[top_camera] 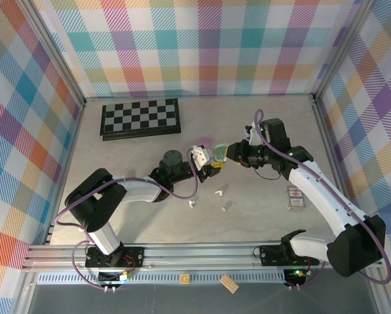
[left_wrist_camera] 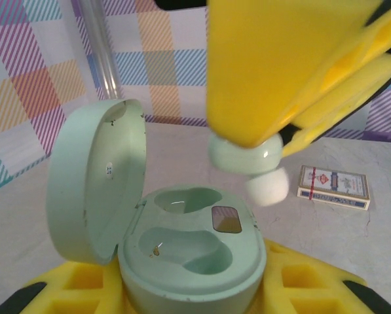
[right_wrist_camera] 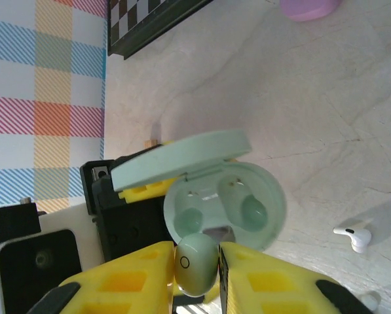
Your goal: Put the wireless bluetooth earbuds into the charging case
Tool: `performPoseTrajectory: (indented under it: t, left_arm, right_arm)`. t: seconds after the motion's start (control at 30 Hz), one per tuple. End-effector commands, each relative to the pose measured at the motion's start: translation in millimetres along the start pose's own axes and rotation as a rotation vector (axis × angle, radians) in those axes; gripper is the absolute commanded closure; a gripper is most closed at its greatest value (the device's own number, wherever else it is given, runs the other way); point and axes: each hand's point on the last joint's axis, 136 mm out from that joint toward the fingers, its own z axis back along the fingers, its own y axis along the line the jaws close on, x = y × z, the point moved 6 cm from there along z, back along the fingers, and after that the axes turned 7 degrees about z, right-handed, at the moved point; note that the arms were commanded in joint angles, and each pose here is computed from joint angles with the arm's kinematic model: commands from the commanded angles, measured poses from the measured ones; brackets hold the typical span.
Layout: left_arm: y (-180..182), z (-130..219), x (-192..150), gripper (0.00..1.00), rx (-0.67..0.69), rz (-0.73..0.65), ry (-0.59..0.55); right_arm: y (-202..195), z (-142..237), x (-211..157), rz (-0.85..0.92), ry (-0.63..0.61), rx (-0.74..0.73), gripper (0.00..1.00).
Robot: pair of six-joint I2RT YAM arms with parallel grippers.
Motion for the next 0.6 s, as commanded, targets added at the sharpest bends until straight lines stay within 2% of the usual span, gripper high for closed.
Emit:
performPoseTrajectory:
  t: [0.0, 0.57]
  left_arm:
    - [-4.0, -11.5, 3.5, 0.7, 0.002, -0.041, -0.003]
    - [-10.0, -17.8, 18.8, 0.71, -0.011, -0.014, -0.058]
  right_arm:
    - [10.8, 0.9, 9.6, 0.015, -0.022, 0.052, 0.74]
    - [-6.2, -8.1, 3.4, 0.009, 0.001, -0.017, 0.74]
